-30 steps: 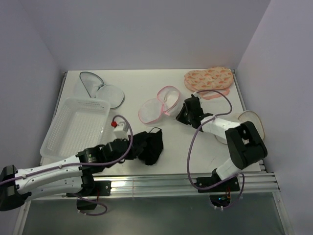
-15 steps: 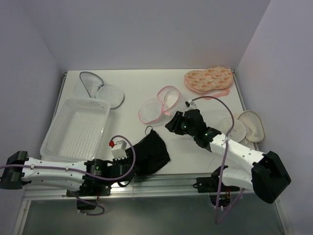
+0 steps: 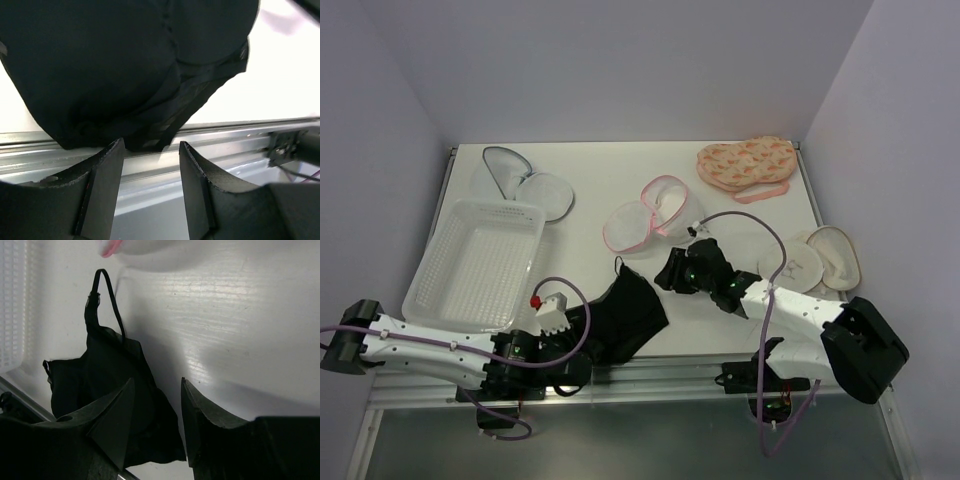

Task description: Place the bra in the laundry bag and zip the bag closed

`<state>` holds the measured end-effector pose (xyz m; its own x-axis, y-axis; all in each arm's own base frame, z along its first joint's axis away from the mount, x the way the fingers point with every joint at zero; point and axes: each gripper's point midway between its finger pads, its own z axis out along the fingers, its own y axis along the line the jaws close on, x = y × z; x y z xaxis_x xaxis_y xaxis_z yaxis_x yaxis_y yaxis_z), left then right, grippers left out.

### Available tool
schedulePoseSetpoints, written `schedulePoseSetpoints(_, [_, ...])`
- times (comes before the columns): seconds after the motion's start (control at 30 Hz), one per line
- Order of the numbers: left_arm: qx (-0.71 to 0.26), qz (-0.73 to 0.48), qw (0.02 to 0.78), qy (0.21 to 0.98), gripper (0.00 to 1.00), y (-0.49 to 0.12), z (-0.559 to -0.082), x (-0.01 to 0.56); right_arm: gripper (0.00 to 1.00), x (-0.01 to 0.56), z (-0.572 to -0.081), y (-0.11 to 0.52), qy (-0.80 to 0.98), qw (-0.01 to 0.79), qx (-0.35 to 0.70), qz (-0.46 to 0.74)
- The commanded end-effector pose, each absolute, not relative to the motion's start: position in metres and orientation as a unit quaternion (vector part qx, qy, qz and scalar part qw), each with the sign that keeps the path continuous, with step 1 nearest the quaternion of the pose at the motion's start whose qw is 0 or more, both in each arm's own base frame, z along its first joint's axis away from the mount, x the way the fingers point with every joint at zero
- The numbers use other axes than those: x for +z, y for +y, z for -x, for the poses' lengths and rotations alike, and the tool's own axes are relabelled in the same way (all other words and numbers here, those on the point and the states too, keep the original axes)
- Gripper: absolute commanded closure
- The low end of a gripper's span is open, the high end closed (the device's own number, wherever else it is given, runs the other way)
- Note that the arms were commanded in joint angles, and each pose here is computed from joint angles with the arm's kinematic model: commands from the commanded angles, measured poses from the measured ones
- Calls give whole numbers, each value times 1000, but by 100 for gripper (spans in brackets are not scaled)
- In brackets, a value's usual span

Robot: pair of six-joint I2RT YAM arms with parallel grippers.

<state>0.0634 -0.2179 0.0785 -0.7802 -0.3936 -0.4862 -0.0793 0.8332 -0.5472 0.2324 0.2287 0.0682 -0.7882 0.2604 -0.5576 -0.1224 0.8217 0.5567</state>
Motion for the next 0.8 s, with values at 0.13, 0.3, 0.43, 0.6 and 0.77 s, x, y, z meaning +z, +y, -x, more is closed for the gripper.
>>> schedulePoseSetpoints(0.13, [-268,165,330,890,46,-217,-74,106,49,74,-226,260,875,337,346,21])
schedulePoseSetpoints(0.3, [-244,178,325,896,46,-203,-74,92,48,69,-223,264,877,342,337,33])
schedulePoseSetpoints(0.43, [-226,227,313,894,48,-186,-74,81,48,62,-223,265,880,341,328,41])
schedulePoseSetpoints(0.6, [-216,249,302,894,50,-177,-73,67,46,54,-220,270,881,335,330,50])
schedulePoseSetpoints(0.77, [-218,261,296,893,49,-175,-72,54,46,51,-219,275,880,330,337,56])
